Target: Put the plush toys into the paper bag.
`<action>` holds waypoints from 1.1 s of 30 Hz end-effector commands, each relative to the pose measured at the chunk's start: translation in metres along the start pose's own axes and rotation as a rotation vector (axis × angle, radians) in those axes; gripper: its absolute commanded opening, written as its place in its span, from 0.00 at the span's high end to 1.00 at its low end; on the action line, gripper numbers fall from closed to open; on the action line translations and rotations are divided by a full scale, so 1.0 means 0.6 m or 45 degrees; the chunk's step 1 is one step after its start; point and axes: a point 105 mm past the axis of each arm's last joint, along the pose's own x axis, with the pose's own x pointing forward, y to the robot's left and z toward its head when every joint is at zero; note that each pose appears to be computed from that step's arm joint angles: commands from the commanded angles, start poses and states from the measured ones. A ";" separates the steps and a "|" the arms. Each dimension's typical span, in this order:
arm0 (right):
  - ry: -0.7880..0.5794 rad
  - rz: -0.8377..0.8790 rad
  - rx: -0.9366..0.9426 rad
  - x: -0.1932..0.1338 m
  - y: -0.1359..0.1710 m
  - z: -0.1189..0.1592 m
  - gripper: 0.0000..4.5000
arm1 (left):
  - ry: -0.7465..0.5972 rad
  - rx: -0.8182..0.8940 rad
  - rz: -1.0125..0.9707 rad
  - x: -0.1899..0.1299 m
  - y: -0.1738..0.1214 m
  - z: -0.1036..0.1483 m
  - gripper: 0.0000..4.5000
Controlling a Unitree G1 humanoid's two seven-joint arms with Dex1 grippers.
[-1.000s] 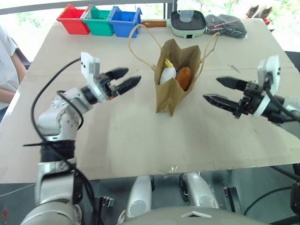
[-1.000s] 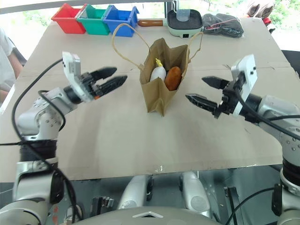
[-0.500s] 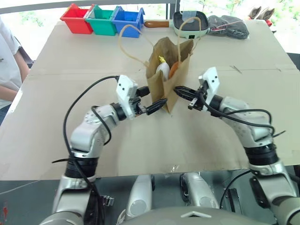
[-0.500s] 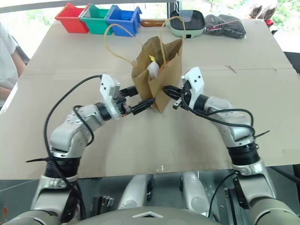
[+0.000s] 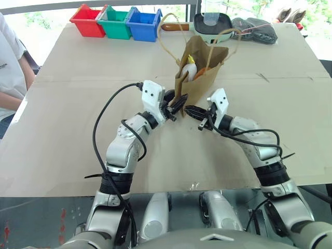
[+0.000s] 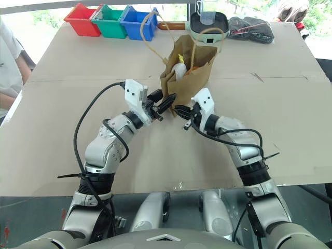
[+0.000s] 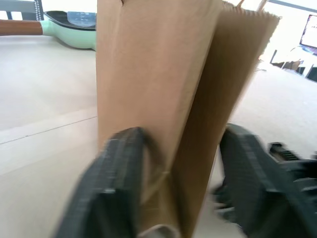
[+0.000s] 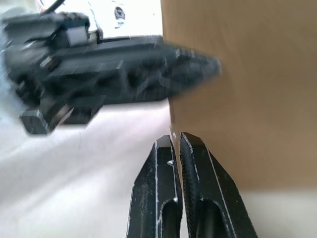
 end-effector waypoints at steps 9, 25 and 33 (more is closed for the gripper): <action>-0.061 -0.229 -0.324 -0.204 0.059 0.083 0.24 | -0.129 0.111 -0.639 -0.012 0.023 0.064 1.00; 0.122 -0.430 -0.399 -0.307 0.053 0.070 0.15 | 0.231 0.393 -1.075 -0.012 0.066 0.018 0.77; 0.146 -0.393 -0.365 -0.328 0.034 0.067 0.15 | 0.155 0.175 -0.819 -0.074 0.116 0.055 0.07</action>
